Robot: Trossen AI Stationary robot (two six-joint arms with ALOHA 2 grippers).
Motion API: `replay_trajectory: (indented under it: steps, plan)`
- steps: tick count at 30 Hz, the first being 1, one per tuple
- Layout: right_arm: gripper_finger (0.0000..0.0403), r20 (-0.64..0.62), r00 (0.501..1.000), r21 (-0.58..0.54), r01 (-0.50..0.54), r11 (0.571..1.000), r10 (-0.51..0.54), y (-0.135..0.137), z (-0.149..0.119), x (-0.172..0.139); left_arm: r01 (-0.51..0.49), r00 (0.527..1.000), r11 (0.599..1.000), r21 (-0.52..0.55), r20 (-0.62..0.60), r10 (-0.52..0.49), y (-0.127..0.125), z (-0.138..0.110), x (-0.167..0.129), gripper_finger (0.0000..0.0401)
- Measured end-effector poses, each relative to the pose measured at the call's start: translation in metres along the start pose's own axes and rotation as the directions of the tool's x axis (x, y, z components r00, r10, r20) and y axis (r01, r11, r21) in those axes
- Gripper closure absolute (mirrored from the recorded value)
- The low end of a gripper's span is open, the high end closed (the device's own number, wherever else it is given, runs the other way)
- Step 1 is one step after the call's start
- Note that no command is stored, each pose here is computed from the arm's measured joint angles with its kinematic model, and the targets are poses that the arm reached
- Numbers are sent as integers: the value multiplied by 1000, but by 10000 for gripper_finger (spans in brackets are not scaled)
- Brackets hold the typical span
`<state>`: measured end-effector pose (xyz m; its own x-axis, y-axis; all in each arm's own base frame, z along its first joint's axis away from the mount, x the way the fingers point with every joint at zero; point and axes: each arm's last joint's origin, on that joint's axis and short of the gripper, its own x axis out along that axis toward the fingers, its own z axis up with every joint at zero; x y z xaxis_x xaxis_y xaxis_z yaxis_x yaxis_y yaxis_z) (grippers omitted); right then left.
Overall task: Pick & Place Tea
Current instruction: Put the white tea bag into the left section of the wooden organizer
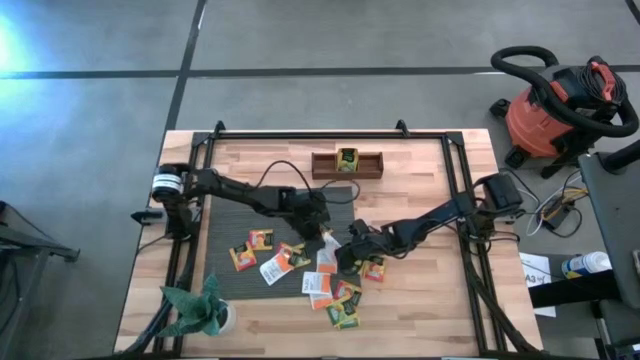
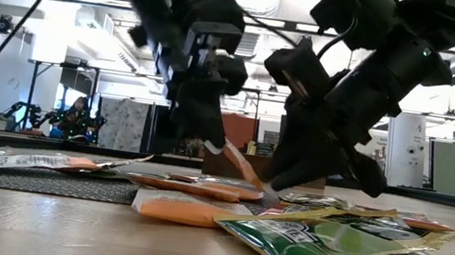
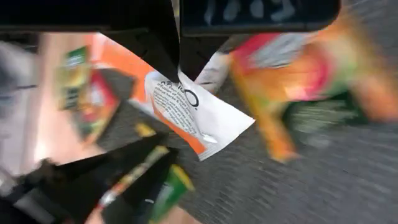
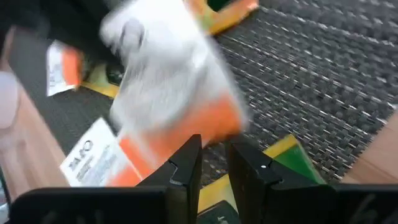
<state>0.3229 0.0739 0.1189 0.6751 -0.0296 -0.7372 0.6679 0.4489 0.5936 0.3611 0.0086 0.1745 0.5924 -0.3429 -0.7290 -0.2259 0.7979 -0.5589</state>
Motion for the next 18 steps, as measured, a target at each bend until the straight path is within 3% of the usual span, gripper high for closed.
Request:
replay_trajectory:
  steps: [3,5,7,10,13,18]
  plan:
    - [330,60,998,-19,1,1000,0,4,4,-7,-178,984,971,161,10,179,-9,9,-24,400]
    - [330,118,993,-29,8,1000,-5,6,8,-15,-295,954,912,284,30,299,-16,17,-42,401]
    - [330,178,984,-34,26,999,-20,8,13,-25,-406,906,816,411,65,418,-22,26,-59,401]
    - [330,246,968,-59,66,996,-49,10,19,-41,-528,817,636,563,133,561,-23,44,-84,401]
    - [330,275,958,-79,103,992,-78,9,27,-57,-563,777,517,645,198,598,-13,67,-108,401]
    - [330,282,954,-80,133,988,-106,7,35,-73,-566,750,405,718,245,614,24,95,-144,401]
